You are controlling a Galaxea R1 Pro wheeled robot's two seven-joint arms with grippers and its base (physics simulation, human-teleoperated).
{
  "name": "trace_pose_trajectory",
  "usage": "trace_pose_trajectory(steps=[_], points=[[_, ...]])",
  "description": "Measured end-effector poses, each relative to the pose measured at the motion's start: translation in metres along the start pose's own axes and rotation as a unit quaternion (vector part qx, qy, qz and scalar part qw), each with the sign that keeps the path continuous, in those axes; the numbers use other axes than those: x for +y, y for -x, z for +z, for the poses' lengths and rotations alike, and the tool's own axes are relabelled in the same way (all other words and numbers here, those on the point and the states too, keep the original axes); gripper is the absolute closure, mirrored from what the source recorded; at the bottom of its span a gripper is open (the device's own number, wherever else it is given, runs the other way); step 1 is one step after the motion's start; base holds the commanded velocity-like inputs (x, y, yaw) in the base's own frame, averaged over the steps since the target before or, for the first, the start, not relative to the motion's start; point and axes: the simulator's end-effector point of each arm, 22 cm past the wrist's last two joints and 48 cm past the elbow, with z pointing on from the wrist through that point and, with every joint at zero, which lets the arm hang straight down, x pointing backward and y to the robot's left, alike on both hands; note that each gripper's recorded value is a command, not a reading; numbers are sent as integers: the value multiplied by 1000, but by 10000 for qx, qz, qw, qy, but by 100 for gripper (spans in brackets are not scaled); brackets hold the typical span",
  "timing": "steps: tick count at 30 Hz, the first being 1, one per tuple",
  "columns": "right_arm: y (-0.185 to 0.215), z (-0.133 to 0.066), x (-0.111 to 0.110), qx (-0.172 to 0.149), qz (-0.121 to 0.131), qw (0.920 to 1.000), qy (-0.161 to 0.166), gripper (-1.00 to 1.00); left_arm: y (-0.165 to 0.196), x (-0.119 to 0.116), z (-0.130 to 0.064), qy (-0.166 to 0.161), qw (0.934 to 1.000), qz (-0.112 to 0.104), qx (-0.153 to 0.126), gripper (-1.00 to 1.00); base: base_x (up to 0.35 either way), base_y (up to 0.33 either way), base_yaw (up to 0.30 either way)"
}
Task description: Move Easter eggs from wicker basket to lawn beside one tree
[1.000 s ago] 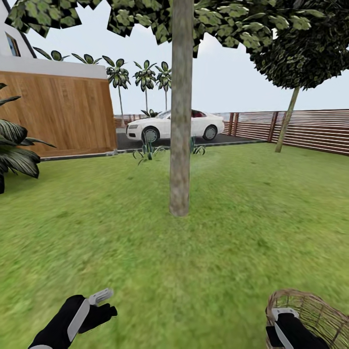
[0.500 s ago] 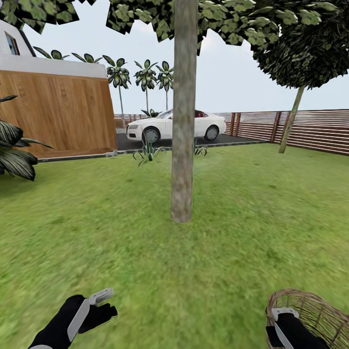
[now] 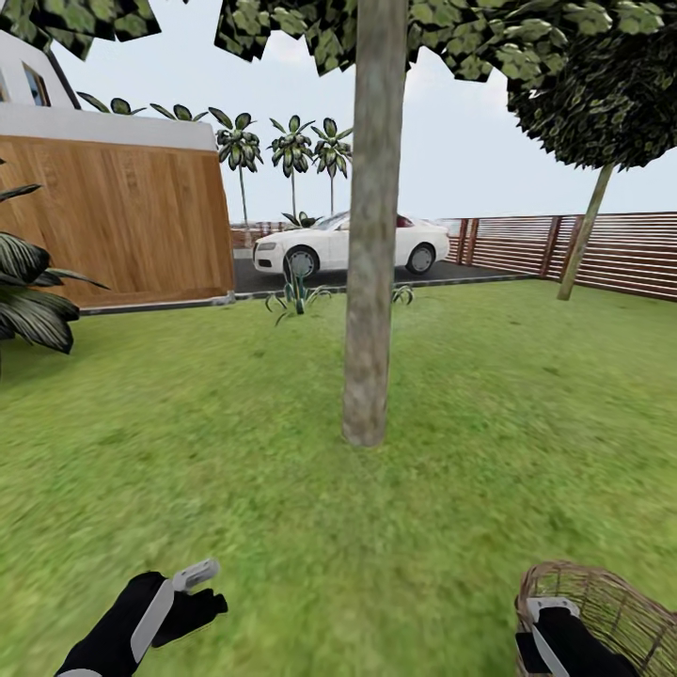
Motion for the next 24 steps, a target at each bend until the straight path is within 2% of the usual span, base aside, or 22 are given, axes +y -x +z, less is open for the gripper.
trace_pose_trajectory(steps=[24], points=[[0, 0, 0, -2, -16, 10000, -6, 100, 0, 0, 0, 2, 10000, 0, 0, -100, 344, 78, 0]])
